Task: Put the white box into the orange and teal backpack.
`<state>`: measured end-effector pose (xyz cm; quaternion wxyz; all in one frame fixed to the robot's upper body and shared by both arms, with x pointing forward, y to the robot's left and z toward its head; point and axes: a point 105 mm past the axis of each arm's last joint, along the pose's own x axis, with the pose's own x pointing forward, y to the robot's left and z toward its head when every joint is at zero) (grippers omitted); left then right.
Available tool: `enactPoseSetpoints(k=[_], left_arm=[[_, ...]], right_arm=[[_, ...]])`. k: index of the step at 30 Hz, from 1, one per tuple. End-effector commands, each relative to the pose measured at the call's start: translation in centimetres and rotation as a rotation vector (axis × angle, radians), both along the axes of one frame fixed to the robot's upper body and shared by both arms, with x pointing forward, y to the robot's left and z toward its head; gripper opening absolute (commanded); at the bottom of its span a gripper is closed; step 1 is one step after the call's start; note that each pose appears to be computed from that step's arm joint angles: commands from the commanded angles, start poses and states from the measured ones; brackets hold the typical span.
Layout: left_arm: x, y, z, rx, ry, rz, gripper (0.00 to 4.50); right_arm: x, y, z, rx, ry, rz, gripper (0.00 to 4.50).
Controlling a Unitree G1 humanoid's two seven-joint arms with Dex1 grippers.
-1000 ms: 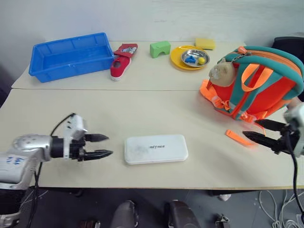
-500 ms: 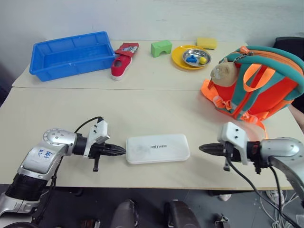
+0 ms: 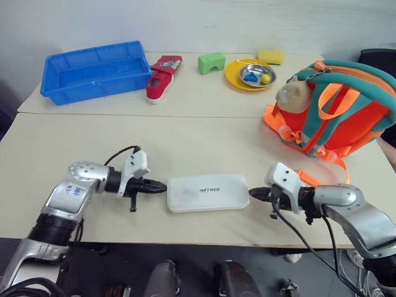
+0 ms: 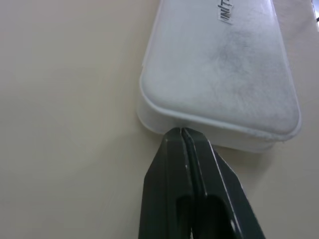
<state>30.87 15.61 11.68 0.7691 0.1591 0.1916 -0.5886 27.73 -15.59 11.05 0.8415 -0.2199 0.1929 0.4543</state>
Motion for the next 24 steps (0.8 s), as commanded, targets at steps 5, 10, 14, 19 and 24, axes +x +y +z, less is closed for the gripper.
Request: enactPoseSetpoints(k=[5, 10, 14, 19, 24], left_arm=[[1.5, -0.9, 0.3, -0.010, -0.024, 0.001, 0.03], [2.0, 1.5, 0.3, -0.005, 0.069, 0.104, 0.41], [2.0, 2.5, 1.4, -0.077, 0.190, 0.171, 1.49], [2.1, 3.5, 2.5, -0.190, 0.462, 0.304, 3.06], [0.5, 2.6, 2.3, -0.200, 0.670, 0.300, 4.47]], right_arm=[[-0.6, 1.1, 0.5, 0.021, -0.030, 0.041, 0.00], [-0.6, 0.2, 0.4, 0.008, -0.038, 0.018, 0.00], [-0.8, -0.1, 0.2, -0.003, -0.041, 0.022, 0.00], [-0.7, -0.3, 0.0, -0.016, -0.055, 0.021, 0.00], [-0.8, -0.4, -0.2, -0.035, -0.064, 0.032, 0.00]])
